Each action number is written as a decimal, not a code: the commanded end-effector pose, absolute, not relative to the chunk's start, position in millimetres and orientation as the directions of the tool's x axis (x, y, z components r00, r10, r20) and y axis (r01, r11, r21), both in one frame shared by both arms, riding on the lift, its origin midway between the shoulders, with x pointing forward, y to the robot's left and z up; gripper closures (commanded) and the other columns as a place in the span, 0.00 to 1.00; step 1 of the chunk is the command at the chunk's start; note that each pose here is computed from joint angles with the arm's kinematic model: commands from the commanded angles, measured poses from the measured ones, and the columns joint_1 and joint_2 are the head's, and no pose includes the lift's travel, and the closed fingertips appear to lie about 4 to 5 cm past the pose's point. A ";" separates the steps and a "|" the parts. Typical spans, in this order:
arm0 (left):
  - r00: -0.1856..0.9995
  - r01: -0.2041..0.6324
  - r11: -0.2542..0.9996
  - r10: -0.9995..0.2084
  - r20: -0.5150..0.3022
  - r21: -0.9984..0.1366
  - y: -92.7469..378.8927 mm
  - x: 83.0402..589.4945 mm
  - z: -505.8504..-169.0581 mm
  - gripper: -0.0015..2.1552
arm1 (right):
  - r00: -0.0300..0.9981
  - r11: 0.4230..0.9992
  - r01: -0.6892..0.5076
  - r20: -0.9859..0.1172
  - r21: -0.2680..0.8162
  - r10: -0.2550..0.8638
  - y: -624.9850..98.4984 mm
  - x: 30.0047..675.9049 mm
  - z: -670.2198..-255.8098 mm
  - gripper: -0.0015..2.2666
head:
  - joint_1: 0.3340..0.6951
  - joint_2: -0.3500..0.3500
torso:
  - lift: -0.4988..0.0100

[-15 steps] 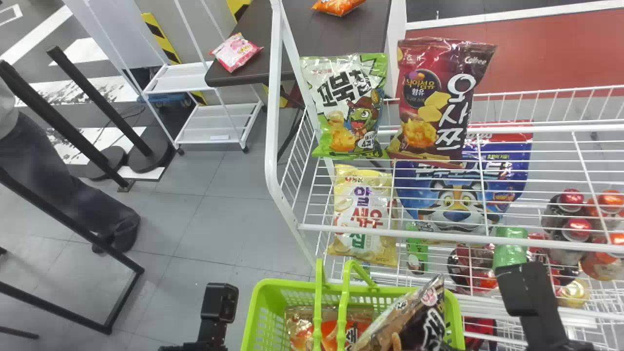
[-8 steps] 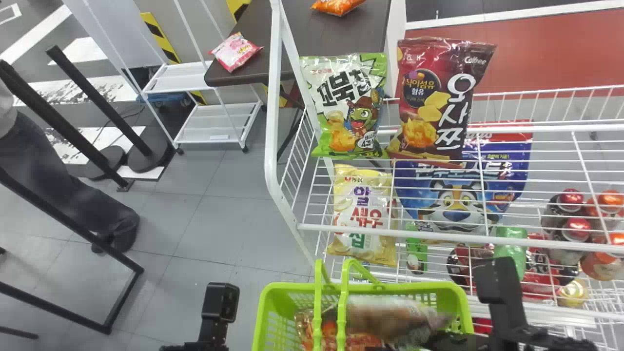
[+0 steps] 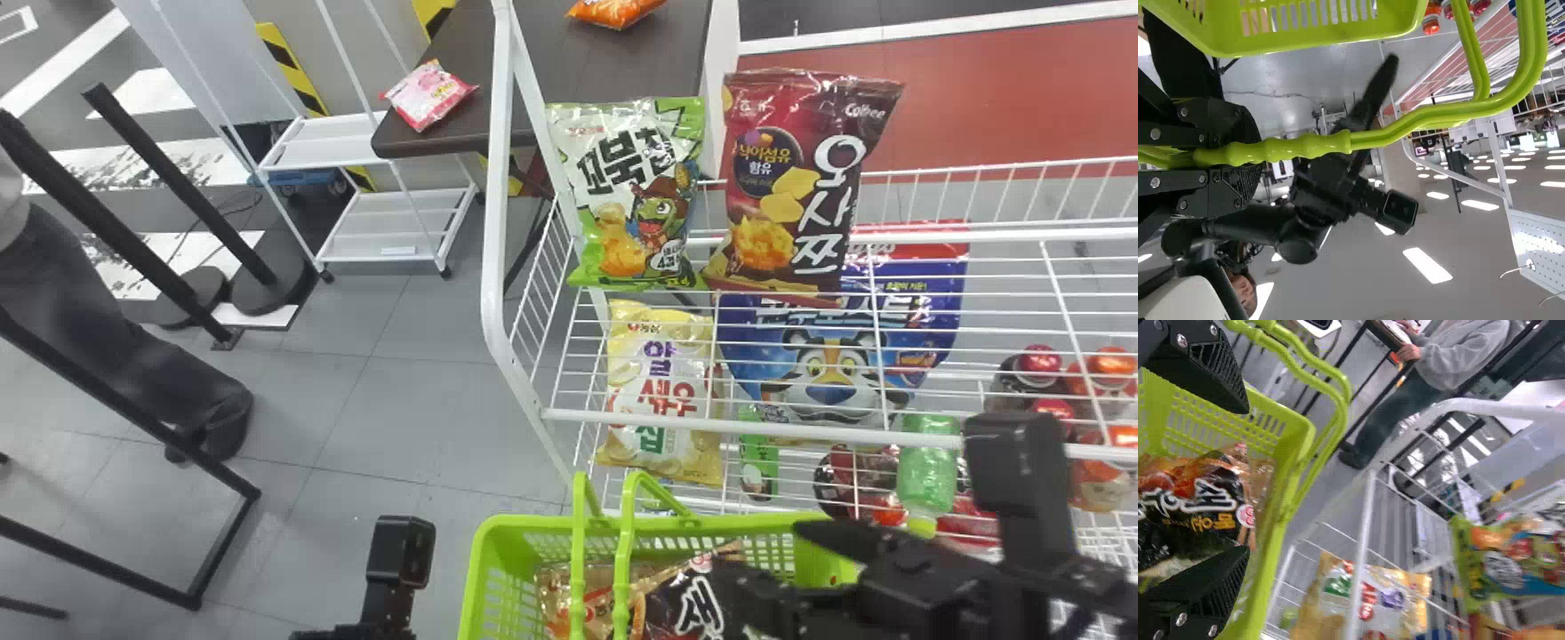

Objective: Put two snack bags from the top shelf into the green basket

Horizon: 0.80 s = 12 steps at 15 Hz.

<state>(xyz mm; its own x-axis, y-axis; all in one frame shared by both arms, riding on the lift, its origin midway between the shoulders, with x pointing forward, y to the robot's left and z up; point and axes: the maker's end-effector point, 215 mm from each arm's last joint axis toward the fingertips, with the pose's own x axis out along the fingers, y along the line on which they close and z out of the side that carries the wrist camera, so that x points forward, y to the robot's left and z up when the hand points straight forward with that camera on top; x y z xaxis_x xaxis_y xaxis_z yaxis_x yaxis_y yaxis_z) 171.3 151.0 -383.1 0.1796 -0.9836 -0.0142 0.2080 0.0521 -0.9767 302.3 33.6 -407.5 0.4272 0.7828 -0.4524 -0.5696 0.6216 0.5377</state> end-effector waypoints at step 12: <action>0.191 0.199 0.041 -0.982 -0.003 -0.979 150.2 169.4 -386.9 1.00 | 0.954 0.948 -0.285 -0.058 0.143 0.295 -158.7 378.0 -395.6 0.02 | 1.00 0.56 | 0.98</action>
